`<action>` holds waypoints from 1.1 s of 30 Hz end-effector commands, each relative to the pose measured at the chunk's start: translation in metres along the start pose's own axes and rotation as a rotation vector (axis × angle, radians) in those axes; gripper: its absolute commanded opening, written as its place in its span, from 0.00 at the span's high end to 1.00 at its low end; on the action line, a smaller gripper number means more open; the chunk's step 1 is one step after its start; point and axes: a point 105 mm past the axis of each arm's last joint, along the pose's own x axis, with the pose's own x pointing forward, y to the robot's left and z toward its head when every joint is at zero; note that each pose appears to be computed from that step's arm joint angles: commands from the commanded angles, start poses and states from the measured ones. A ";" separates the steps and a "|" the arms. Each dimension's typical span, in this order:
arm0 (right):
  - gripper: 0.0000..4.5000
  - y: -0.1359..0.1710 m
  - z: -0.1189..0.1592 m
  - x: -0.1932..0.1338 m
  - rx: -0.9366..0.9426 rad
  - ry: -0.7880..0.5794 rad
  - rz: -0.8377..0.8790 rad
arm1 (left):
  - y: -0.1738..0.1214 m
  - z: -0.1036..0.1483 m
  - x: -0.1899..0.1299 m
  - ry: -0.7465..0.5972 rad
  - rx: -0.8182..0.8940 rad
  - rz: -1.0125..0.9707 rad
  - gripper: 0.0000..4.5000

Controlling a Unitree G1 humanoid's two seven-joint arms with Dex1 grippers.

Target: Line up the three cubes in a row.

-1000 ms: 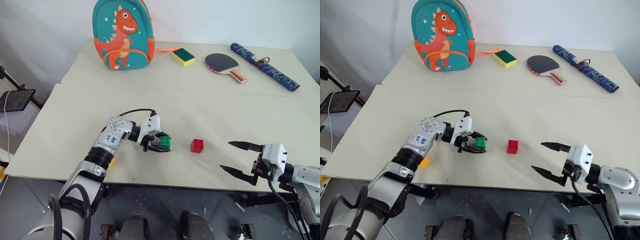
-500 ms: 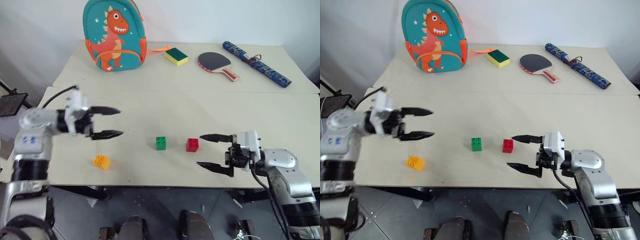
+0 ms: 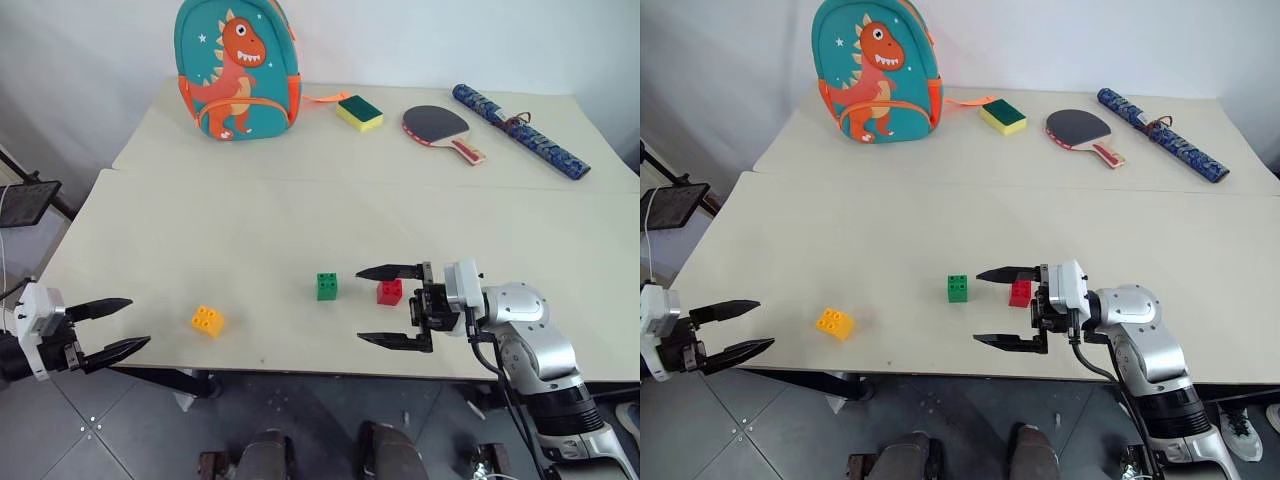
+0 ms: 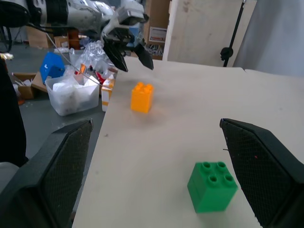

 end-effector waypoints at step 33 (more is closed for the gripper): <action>0.00 -0.002 -0.012 -0.049 -0.036 0.121 -0.160 | -0.043 0.021 0.087 -0.053 0.125 -0.234 0.67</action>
